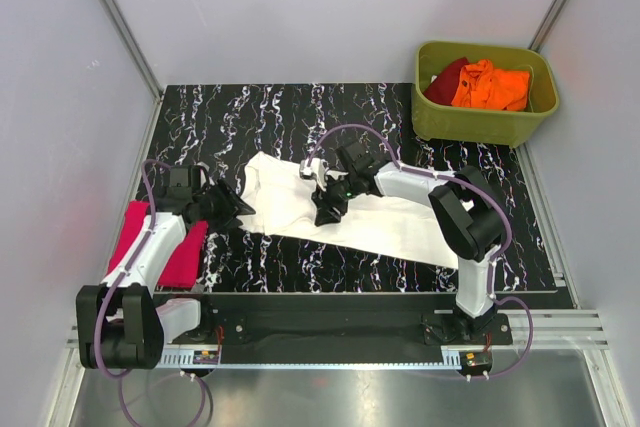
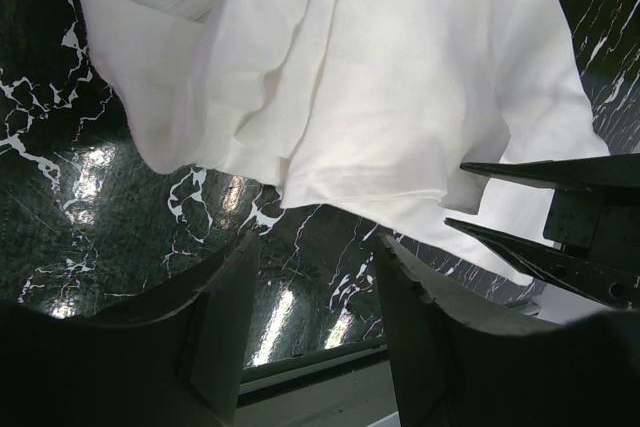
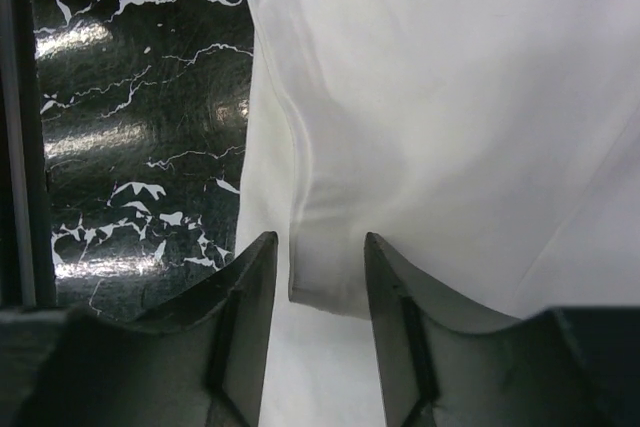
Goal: Fold and stack the t-shirts
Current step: Fold the tshirt
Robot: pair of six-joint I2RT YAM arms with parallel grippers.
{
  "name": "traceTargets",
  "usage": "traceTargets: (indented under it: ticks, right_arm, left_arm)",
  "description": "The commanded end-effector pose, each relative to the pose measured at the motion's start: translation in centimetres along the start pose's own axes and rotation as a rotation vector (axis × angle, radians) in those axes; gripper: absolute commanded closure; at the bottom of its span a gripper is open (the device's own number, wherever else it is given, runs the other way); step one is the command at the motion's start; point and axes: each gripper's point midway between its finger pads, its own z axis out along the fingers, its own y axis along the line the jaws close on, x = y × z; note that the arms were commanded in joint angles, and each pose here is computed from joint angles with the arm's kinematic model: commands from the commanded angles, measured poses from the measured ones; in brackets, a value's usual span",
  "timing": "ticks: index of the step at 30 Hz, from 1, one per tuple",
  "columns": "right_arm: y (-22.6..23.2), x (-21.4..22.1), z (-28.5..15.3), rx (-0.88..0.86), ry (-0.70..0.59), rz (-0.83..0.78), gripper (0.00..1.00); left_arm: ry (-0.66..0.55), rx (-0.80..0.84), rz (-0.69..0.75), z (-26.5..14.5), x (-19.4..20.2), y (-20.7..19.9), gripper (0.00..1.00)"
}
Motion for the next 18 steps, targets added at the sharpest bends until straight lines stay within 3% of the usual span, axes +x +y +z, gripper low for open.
traceTargets:
  ticks: [1,3,4,9,18]
  right_arm:
    - [0.1,-2.7,-0.9,0.03,-0.064,-0.064,0.55]
    - [-0.3,-3.0,-0.6,0.036,-0.071,-0.059,0.62]
    - [-0.6,-3.7,-0.7,0.048,-0.079,-0.05,0.72]
    - [-1.9,-4.6,-0.5,0.086,-0.084,-0.021,1.0]
    - [-4.5,-4.9,-1.9,0.2,-0.126,0.083,1.0]
  left_arm:
    - [-0.025,0.042,0.034,-0.2,-1.1,-1.1,0.46]
    - [-0.03,0.041,0.039,-0.3,-1.2,-1.2,0.46]
    - [-0.036,0.039,0.042,-0.4,-1.4,-1.3,0.46]
    - [-0.038,0.037,0.068,-0.5,-1.8,-1.6,0.46]
    - [-0.049,0.05,0.168,-0.6,-4.2,-3.3,0.38]
